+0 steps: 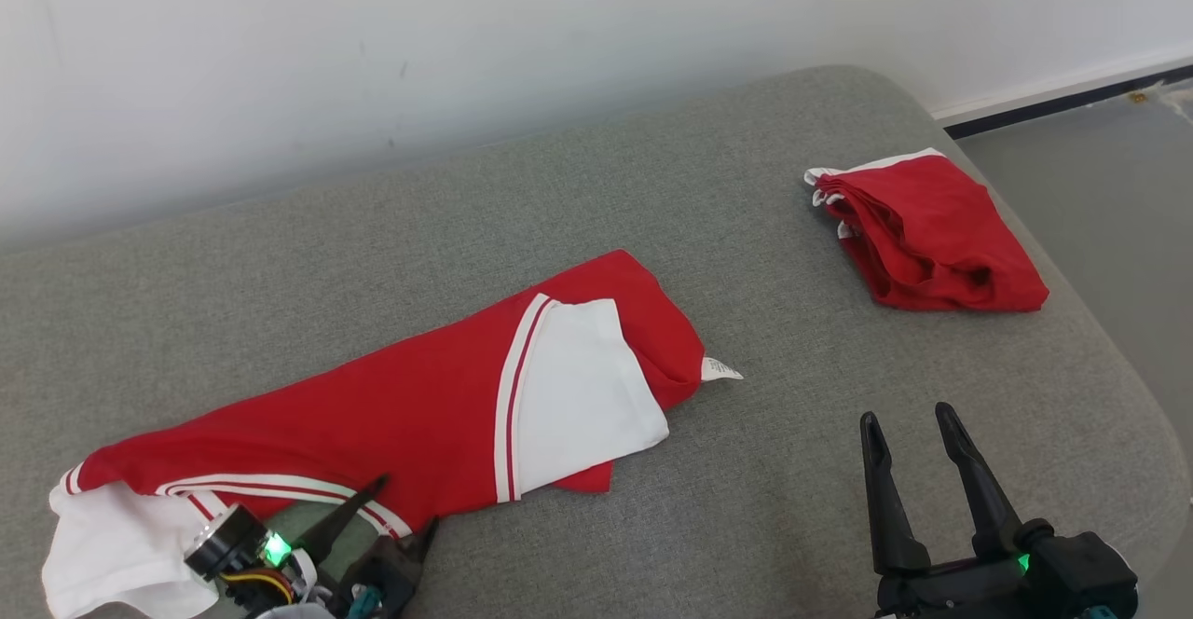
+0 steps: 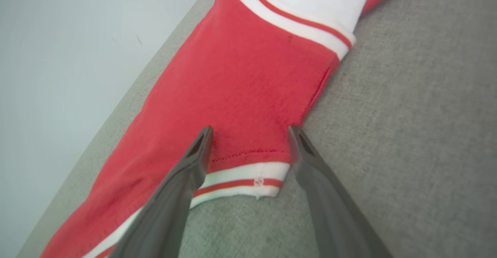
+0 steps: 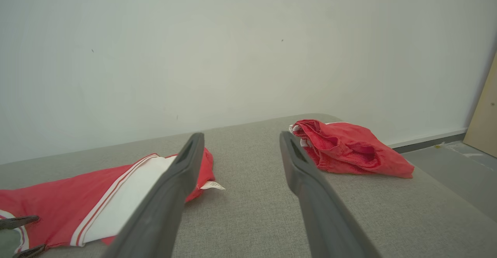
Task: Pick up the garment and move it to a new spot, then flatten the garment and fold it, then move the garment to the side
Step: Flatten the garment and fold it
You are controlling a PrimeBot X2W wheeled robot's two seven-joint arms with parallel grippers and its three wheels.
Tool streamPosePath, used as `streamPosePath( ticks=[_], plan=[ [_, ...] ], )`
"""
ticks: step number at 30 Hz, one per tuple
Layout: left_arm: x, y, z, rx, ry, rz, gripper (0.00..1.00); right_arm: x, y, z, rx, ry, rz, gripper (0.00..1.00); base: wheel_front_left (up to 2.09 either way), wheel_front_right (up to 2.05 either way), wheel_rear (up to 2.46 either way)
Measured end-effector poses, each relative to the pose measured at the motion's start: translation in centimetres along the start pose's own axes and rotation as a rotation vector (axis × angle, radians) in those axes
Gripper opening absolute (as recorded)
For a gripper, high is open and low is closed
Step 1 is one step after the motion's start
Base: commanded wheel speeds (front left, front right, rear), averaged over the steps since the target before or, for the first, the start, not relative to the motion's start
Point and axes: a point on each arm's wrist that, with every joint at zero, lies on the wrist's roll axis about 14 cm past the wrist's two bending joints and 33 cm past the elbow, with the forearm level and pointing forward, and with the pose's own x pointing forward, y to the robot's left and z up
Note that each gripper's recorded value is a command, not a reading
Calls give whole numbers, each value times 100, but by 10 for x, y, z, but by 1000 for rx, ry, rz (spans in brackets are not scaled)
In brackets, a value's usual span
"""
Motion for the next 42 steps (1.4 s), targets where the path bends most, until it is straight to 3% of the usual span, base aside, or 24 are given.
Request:
streamPosePath(
  ticks=[8,15,16,17,18,19,20,25,27,31,36,42],
  plan=[
    [-13,-15,-10,-2,14,-54,100,0,-1,0,0,0,-5,100,0,0,0],
    [-8,-9,-7,15,13,-25,97,3,2,-4,2,14,3,100,0,0,0],
    [-6,-9,-8,14,18,-26,50,4,3,-5,3,14,6,100,0,0,0],
    [-3,-8,-6,16,18,-25,50,5,3,-4,3,13,8,100,0,0,0],
    [0,-6,-5,16,18,-22,39,6,4,-4,3,11,10,100,0,0,0],
    [3,-4,-3,18,14,-16,25,7,4,-3,2,9,8,100,0,0,0],
    [5,-2,-2,18,14,-13,0,7,3,-3,2,8,7,100,0,0,0],
    [13,6,8,-4,-14,-6,0,4,-3,-1,-4,5,-14,100,0,0,0],
    [16,11,27,-61,-70,3,0,1,-6,0,-4,3,-23,100,0,0,0],
    [21,20,91,-254,-252,28,0,-6,-8,0,2,2,-31,100,0,0,0],
    [9,55,177,-311,-430,48,0,-10,-3,7,17,-25,-16,100,0,0,0],
    [-22,74,278,-324,-603,-20,0,-17,-1,15,39,-55,-13,100,0,0,0]
  ],
)
